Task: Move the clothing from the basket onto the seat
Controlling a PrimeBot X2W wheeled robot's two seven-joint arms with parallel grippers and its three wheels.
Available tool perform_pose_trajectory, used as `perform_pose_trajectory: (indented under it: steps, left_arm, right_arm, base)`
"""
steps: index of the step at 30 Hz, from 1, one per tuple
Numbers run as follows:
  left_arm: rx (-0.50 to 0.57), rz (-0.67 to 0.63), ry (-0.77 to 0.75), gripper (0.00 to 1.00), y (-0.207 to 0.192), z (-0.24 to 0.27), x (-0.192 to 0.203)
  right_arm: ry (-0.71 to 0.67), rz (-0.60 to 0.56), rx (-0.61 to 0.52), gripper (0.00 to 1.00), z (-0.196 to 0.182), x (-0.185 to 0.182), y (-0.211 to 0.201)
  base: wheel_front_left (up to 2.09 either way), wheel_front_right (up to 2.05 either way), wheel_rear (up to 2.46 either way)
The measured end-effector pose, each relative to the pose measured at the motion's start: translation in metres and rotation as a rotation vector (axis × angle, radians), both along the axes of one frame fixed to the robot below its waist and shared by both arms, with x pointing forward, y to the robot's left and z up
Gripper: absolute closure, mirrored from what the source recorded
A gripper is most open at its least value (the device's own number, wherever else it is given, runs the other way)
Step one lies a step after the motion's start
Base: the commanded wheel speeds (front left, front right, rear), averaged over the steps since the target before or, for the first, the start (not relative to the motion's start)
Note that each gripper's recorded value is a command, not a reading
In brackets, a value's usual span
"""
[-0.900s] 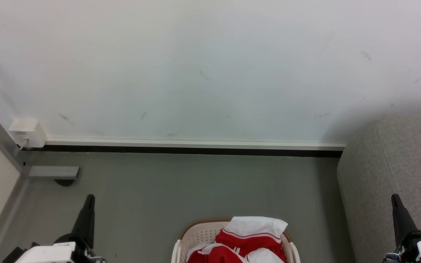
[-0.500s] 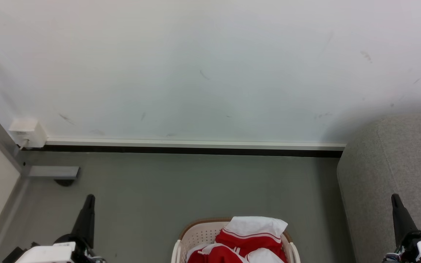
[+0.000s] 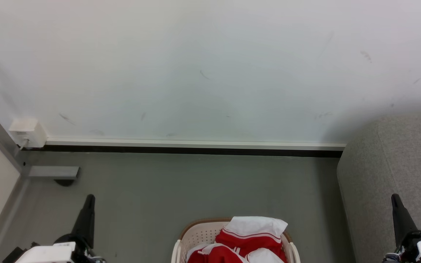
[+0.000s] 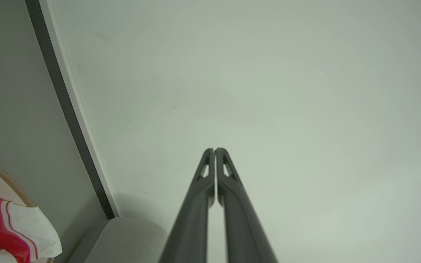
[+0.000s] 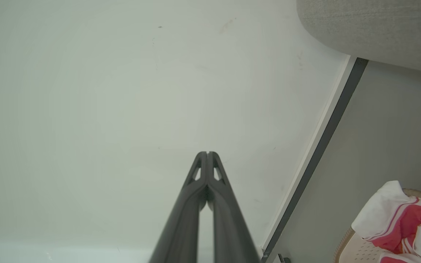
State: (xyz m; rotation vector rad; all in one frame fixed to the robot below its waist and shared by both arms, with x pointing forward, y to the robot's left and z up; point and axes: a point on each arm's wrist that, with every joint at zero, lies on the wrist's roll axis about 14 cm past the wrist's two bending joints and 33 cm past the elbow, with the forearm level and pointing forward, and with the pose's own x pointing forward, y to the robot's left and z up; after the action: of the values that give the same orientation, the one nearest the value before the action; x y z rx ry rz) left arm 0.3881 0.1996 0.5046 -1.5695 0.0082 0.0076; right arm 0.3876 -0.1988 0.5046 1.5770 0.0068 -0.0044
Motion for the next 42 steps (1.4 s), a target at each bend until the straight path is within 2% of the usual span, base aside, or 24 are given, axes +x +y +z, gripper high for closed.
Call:
perform_pose_trajectory:
  steps: [11,12,18,23,32,42]
  left_arm:
    - [0.0,0.0,0.0,1.0,0.0,0.0,0.0]
    - [0.0,0.0,0.004,0.0,0.0,-0.001,0.0]
    - [-0.016,-0.002,0.1,0.0,-0.005,-0.033,-0.014]
    - [0.006,-0.004,0.115,0.0,-0.009,-0.037,-0.015]
    - [0.106,-0.004,0.127,0.0,-0.013,-0.039,-0.015]
    - [0.272,-0.02,0.136,0.0,-0.02,-0.039,-0.015]
  right_arm:
    - [0.0,0.0,0.0,1.0,0.0,0.0,0.0]
    - [0.003,0.0,0.001,0.0,-0.001,0.0,0.0]
    - [0.092,0.0,0.022,0.0,-0.031,-0.014,0.005]
    - [0.097,-0.005,-0.013,0.0,-0.032,-0.015,0.007]
    - [0.089,0.002,-0.187,0.0,-0.028,-0.014,0.009]
    - [0.067,0.02,-0.416,0.0,-0.022,-0.014,0.014]
  base:
    - [0.0,0.0,0.0]
    - [0.0,0.0,0.0]
    - [0.0,0.0,0.0]
    - [0.0,0.0,0.0]
    - [0.0,0.0,0.0]
    - [0.0,0.0,0.0]
